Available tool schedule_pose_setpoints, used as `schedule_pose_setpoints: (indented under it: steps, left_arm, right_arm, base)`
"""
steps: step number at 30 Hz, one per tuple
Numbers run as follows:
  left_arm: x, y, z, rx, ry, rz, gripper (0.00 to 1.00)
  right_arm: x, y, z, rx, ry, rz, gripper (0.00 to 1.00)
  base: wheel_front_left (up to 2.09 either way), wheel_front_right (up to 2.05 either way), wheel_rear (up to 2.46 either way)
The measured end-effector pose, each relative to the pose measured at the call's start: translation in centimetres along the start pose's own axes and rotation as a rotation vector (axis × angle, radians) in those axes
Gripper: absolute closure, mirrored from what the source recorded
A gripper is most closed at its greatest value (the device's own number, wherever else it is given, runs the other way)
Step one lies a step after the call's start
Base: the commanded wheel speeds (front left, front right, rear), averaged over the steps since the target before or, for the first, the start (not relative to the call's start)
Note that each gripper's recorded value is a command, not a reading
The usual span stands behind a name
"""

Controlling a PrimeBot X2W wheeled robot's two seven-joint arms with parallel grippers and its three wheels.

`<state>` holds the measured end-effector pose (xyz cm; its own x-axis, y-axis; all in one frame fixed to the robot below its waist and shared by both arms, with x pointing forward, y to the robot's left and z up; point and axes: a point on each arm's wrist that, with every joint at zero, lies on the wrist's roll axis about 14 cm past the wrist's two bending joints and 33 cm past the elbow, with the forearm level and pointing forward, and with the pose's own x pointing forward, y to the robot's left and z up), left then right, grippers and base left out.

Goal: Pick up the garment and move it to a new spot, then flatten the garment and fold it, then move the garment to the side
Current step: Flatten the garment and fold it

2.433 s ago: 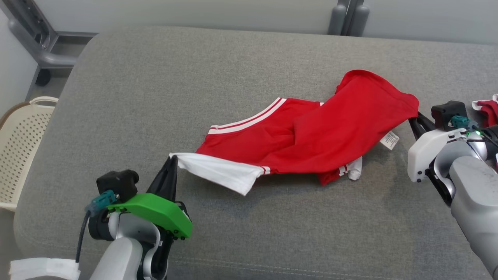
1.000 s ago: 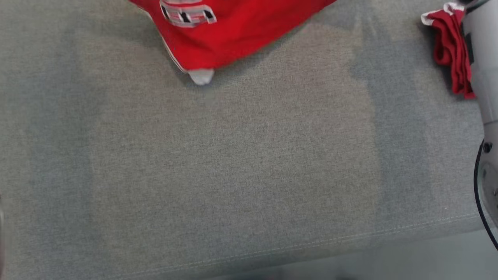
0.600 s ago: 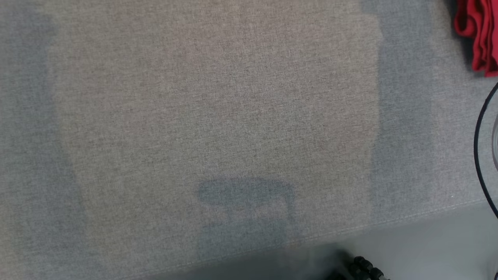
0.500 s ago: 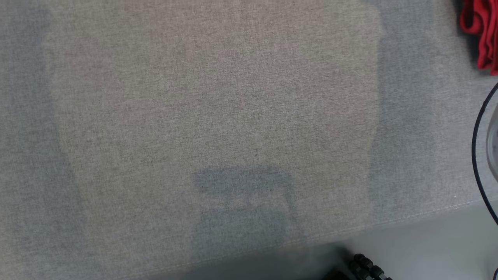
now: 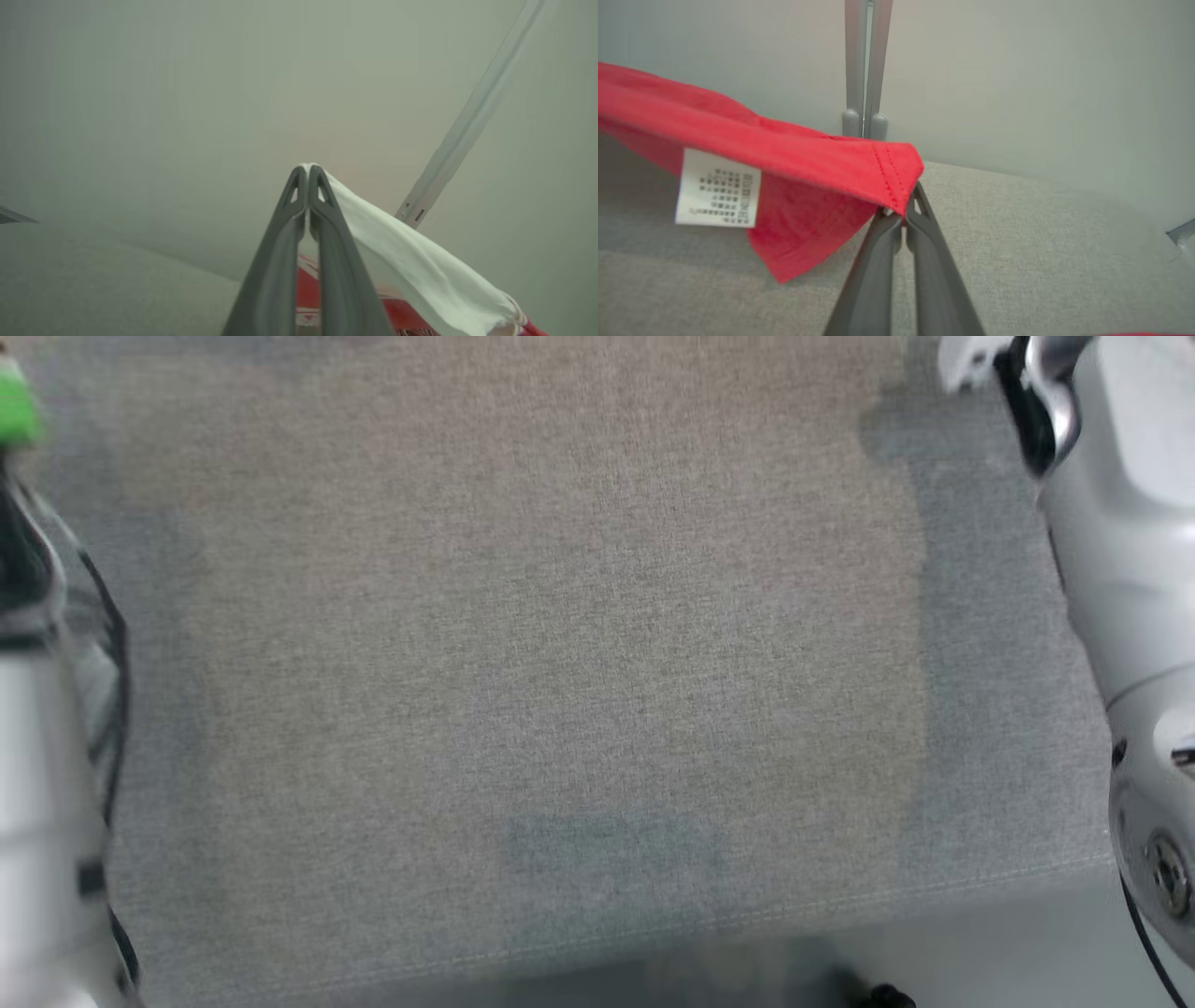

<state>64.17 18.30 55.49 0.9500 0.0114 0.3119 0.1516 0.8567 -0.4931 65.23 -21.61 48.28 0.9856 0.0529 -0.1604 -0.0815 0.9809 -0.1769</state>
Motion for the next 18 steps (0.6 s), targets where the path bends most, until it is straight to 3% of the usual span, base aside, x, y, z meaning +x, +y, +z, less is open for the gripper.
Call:
schedule_pose_setpoints:
  steps: [6,11,18]
  left_arm:
    - [-9.2,2.9,-0.7,-0.036,0.109,0.188,1.0]
    - [-16.0,3.8,0.5,-0.096,0.133,0.322,1.0]
    - [-22.5,2.9,2.1,-0.122,0.166,0.387,1.0]
  right_arm:
    - [-4.4,0.8,-4.5,-0.003,0.22,0.045,1.0]
    - [-8.0,1.7,-5.0,0.049,0.297,0.082,1.0]
    - [-13.5,-0.2,-6.3,0.08,0.427,0.069,1.0]
  base:
    - [0.0,0.0,0.0]
    - [0.0,0.0,0.0]
    - [0.0,0.0,0.0]
